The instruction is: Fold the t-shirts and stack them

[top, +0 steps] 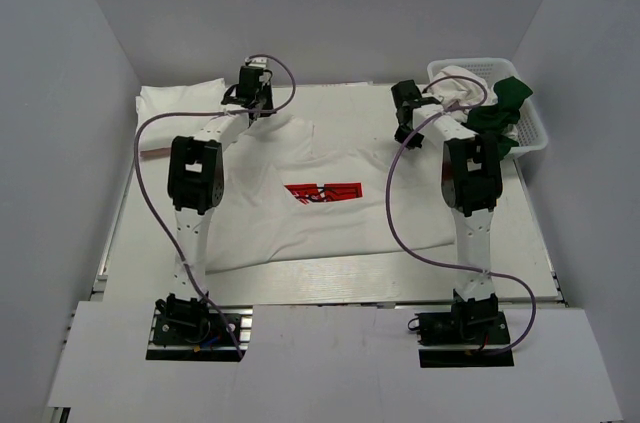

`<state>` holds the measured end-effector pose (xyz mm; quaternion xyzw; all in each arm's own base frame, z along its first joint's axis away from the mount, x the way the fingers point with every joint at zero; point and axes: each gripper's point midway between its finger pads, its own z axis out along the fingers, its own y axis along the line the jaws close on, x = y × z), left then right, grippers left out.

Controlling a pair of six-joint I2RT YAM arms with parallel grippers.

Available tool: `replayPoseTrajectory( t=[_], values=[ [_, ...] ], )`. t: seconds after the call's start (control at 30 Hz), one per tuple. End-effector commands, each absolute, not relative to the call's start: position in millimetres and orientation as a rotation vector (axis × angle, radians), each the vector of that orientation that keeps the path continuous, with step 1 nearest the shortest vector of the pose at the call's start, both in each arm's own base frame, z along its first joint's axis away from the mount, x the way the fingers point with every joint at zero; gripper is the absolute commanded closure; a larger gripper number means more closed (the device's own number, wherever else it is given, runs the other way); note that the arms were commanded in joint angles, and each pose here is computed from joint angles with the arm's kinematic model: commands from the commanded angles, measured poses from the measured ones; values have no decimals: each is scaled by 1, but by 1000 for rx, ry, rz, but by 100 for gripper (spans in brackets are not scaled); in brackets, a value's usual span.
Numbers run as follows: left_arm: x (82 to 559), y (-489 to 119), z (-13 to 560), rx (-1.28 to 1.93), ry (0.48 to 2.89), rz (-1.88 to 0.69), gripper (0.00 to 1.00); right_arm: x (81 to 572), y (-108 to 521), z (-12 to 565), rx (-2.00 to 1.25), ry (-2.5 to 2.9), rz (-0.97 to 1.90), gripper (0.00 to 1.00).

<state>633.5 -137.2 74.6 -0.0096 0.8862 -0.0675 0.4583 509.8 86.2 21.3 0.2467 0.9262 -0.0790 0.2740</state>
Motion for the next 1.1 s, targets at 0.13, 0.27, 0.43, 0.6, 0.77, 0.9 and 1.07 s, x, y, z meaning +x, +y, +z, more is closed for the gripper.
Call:
replayPoseTrajectory(
  t=[0.13,0.27,0.43,0.6,0.77,0.9,1.07],
  values=[
    [599,-131,178,-32,2014,-227,100,497,91,60,611,2458,-243,100],
    [555,-120,178,-58,2019,-196,100,482,79,83,611,2411,-288,100],
    [494,-105,176,-140,2030,-207,100,461,76,98,596,2382,-250,100],
    [446,-92,197,-214,1994,-229,100,447,73,117,551,2336,-205,100],
    [402,-77,225,-254,1903,-239,100,443,72,134,513,2300,-170,100],
    [402,-70,252,-258,1839,-212,100,444,77,138,482,2288,-125,100],
    [410,-68,255,-232,1863,-167,100,452,74,153,479,2260,-137,100]
  ],
)
